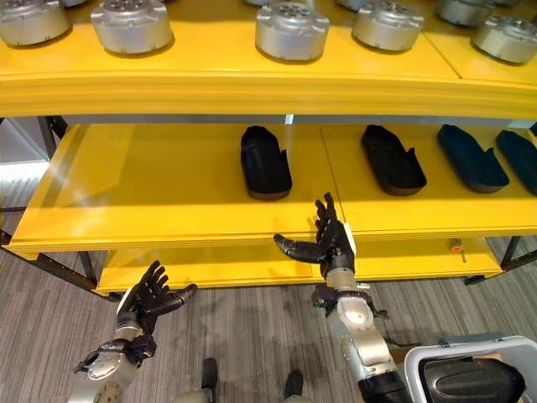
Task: Move parts from the plastic box to the shelf.
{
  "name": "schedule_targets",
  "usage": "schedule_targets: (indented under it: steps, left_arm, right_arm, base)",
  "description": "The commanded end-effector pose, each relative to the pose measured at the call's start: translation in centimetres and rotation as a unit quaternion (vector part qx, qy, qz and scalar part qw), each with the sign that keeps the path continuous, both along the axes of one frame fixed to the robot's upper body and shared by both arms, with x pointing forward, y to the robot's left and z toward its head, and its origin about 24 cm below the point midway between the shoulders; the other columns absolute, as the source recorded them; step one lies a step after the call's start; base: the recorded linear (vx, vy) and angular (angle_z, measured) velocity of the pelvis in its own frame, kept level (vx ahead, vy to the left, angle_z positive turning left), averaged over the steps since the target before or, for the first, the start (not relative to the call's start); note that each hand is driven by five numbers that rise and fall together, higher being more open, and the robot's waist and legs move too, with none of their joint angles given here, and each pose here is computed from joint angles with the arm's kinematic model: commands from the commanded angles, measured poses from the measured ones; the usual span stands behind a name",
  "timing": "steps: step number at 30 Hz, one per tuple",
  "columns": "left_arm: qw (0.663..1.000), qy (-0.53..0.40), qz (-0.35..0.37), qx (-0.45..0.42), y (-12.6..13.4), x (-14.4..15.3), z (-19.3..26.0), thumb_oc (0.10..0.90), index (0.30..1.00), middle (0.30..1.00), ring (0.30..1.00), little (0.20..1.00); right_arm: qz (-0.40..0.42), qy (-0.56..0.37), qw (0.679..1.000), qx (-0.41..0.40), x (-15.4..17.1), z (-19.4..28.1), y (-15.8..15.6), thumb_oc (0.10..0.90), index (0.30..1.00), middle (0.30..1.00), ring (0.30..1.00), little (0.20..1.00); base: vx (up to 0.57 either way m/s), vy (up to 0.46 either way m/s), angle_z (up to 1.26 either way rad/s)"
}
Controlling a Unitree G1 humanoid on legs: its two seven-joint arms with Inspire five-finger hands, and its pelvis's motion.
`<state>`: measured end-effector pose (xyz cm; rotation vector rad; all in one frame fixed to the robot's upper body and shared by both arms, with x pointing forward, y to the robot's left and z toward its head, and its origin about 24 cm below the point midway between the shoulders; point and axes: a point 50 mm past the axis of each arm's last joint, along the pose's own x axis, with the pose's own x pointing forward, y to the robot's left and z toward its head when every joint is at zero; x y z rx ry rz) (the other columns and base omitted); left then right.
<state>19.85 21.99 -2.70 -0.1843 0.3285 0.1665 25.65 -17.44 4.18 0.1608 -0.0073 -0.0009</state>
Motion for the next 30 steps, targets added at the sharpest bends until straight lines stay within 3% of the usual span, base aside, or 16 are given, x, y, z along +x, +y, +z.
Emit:
schedule_targets:
  steps: [1, 4, 11, 24, 30]
  left_arm:
    - [0.996, -0.082, -0.014, 0.020, 0.0, 1.6, 2.5, 0.900, 1.000, 1.000, 1.000, 1.000]
    - [0.997, -0.079, -0.011, 0.016, -0.1, 1.3, 2.2, 0.900, 1.000, 1.000, 1.000, 1.000]
    - [0.995, -0.095, -0.012, 0.020, -0.4, 2.0, 2.7, 0.900, 1.000, 1.000, 1.000, 1.000]
    - [0.989, -0.112, -0.061, 0.071, -0.5, 3.4, 3.6, 0.900, 1.000, 1.000, 1.000, 1.000]
    - [0.988, -0.132, -0.041, 0.061, -0.3, 4.1, 4.4, 0.900, 1.000, 1.000, 1.000, 1.000]
  right_arm:
    - [0.050, -0.080, 0.995, 0.011, 0.5, 2.8, 0.4, 0.900, 1.000, 1.000, 1.000, 1.000]
    - [0.059, -0.013, 0.997, 0.038, -0.9, -0.4, 1.2, 0.900, 1.000, 1.000, 1.000, 1.000]
    - [0.042, 0.033, 0.997, 0.056, -1.4, -2.7, 1.8, 0.900, 1.000, 1.000, 1.000, 1.000]
    - [0.045, 0.017, 0.998, 0.046, -0.7, -2.1, 2.1, 0.900, 1.000, 1.000, 1.000, 1.000]
    - [0.082, -0.011, 0.996, 0.044, 0.4, -0.7, 3.7, 0.900, 1.000, 1.000, 1.000, 1.000]
  base:
    - [0.02, 0.054, -0.18]
    - [0.02, 0.048, -0.21]
    - [-0.02, 0.092, -0.03]
    - [-0.03, 0.139, -0.04]
    - [-0.07, 0.074, -0.43]
